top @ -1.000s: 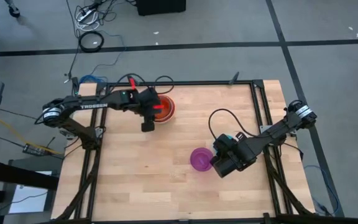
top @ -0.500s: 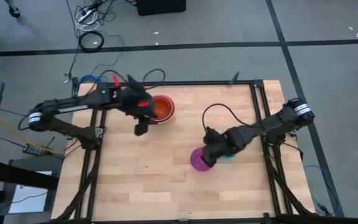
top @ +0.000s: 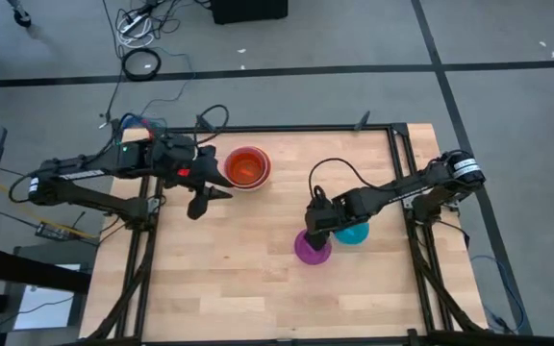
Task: Nest bowls inside each other
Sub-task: Stack the violet bowl on top of the orange bowl
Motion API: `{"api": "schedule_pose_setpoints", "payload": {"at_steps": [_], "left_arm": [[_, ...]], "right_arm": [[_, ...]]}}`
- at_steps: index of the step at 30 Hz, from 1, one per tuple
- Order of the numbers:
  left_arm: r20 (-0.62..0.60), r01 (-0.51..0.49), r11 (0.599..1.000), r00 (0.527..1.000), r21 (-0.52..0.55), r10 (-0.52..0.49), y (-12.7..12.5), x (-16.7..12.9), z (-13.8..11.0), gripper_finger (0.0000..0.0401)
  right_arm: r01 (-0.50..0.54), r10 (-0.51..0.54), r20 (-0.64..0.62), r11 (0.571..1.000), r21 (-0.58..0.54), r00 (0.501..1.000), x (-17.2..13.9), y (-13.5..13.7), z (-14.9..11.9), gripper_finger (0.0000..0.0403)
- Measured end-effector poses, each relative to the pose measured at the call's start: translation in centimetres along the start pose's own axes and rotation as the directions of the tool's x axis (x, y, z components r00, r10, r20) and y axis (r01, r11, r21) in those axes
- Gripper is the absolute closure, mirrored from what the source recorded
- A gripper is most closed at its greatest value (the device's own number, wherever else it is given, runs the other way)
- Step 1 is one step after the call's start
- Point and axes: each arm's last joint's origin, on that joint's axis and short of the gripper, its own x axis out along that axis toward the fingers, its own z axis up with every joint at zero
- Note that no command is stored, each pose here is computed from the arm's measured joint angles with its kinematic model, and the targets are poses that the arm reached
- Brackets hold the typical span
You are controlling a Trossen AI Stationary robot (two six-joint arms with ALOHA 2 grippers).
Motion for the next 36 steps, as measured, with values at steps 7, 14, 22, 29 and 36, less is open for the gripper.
{"api": "schedule_pose_setpoints", "payload": {"at_steps": [7, 14, 22, 29, 36], "left_arm": [[0.003, -0.017, 1.0, 1.0, 0.007, 0.017, -0.2, 0.0, 0.0, 0.0258], [0.003, -0.019, 1.0, 1.0, 0.007, 0.019, -0.2, 0.1, 0.1, 0.0258], [0.004, -0.019, 1.0, 1.0, 0.008, 0.019, -0.1, 0.1, 0.1, 0.0258], [0.004, -0.019, 1.0, 1.0, 0.008, 0.019, -0.1, 0.1, 0.1, 0.0258], [0.08, -0.017, 1.0, 0.997, 0.019, 0.016, -0.2, 0.1, 0.8, 0.0258]], "right_arm": [[-0.001, 0.001, 0.0, 1.0, -0.006, 1.0, 2.0, 0.1, -0.4, 0.0209], [0.02, -0.023, -0.072, 0.998, -0.052, 0.997, 6.0, 1.0, -0.9, 0.0211], [0.032, -0.041, -0.088, 0.995, -0.095, 0.995, 7.6, 1.2, -0.8, 0.0252], [-0.003, -0.004, -0.053, 0.993, -0.122, 0.999, 5.7, 1.0, 0.8, 0.0384], [-0.048, 0.068, 0.182, 0.992, -0.112, 0.981, 2.4, 1.0, 6.7, 0.0401]]}}
